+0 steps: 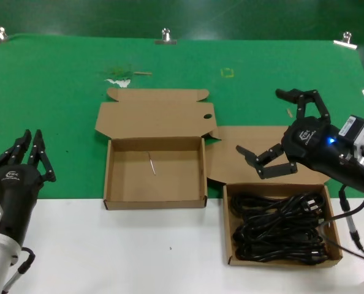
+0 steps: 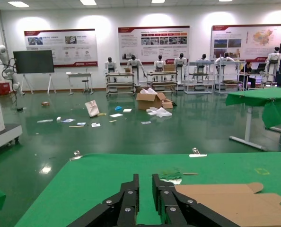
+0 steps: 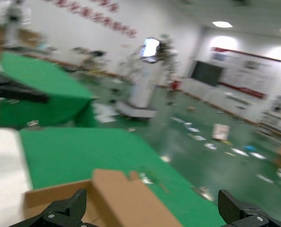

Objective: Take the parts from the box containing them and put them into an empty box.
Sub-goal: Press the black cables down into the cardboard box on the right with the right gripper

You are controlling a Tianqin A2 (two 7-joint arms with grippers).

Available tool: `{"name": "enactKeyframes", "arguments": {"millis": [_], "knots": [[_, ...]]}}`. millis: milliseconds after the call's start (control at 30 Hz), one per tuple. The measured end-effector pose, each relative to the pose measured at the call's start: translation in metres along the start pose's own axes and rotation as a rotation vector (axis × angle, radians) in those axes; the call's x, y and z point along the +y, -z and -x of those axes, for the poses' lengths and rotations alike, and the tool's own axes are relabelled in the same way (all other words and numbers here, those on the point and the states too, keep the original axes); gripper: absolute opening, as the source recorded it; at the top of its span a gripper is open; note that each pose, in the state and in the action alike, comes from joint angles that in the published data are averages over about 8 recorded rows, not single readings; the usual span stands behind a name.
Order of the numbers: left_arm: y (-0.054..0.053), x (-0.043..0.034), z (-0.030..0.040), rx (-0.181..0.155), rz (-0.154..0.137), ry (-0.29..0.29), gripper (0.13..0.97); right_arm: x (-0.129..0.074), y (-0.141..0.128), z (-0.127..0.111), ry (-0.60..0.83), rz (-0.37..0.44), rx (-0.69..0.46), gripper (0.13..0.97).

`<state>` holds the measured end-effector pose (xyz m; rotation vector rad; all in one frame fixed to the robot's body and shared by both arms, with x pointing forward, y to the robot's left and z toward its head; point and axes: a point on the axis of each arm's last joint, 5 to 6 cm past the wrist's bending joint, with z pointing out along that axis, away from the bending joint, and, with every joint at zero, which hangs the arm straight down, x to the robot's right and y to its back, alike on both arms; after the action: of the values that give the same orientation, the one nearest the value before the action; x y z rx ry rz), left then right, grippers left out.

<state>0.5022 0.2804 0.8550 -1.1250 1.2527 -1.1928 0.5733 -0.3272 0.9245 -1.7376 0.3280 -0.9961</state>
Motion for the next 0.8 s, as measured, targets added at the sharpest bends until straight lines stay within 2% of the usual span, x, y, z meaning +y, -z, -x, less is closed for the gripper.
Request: {"name": "enactKeyframes", "arguments": {"millis": [133, 433, 633, 800], "knots": [[0.000, 0.0000, 0.0000, 0.000, 0.000, 0.000, 0.203, -0.008, 0.002, -0.014, 0.061, 0.016, -0.124, 0.966], [0.000, 0.0000, 0.0000, 0.000, 0.000, 0.000, 0.154, -0.021, -0.001, -0.048, 0.230, 0.065, -0.421, 0.966], [0.000, 0.0000, 0.0000, 0.000, 0.000, 0.000, 0.152, -0.024, -0.011, -0.072, 0.386, 0.132, -0.614, 0.966], [0.000, 0.0000, 0.0000, 0.000, 0.000, 0.000, 0.151, -0.022, -0.023, -0.089, 0.521, 0.191, -0.711, 0.966]]}}
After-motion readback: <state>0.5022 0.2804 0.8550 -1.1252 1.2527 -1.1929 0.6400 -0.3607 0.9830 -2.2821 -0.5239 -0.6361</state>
